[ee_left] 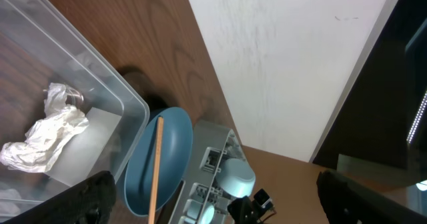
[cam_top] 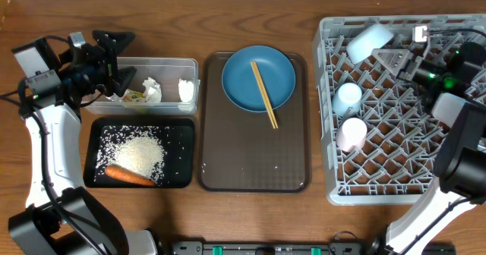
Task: Sort waste into correct bins and load items into the dishwasher rack
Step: 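Lift the light blue bowl with the right gripper and carry it right into the rack, then lower the bowl upside down in the rack and open the right gripper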
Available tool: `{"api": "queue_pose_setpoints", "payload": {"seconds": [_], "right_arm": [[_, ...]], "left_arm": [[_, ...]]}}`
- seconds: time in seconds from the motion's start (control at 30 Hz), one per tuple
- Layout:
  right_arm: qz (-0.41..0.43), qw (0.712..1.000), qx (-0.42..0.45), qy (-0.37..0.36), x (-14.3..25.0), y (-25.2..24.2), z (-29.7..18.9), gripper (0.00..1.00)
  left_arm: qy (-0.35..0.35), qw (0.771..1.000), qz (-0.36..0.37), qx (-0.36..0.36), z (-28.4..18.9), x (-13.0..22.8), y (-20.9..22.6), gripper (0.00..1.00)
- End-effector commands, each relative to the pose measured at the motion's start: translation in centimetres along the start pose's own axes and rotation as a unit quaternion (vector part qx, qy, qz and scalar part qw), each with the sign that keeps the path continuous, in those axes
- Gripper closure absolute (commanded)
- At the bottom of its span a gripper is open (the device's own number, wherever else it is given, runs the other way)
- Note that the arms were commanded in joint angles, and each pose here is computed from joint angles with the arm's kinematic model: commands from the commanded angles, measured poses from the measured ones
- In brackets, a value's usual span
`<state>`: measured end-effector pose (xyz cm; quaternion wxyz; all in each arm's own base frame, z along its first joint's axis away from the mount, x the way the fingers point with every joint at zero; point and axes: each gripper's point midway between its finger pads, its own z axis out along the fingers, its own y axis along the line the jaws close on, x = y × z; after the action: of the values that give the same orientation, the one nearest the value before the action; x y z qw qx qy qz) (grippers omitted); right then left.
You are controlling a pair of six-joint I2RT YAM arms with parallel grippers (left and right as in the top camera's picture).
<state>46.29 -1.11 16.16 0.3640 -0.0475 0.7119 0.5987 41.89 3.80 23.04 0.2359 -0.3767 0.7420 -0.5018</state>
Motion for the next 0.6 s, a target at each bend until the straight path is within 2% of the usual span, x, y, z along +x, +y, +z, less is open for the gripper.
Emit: {"api": "queue_pose_setpoints", "payload": {"seconds": [0.0,0.37,0.43,0.57], "right_arm": [[0.029,1.000,0.005,-0.008,0.0,-1.1,-1.2,0.99],[0.076,0.997,-0.010,0.002,0.4,-0.7,-2.1,0.97],[0.094,0.996,-0.009,0.001,0.5,-0.7,-2.2,0.88],[0.112,0.994,-0.005,-0.006,0.5,-1.0,-2.9,0.62]], "left_arm": [[0.005,1.000,-0.003,0.002,0.0,0.1,0.1,0.02],[0.005,1.000,-0.003,0.002,0.0,0.1,0.1,0.02],[0.005,1.000,-0.003,0.002,0.0,0.1,0.1,0.02],[0.005,1.000,-0.003,0.002,0.0,0.1,0.1,0.02]]}}
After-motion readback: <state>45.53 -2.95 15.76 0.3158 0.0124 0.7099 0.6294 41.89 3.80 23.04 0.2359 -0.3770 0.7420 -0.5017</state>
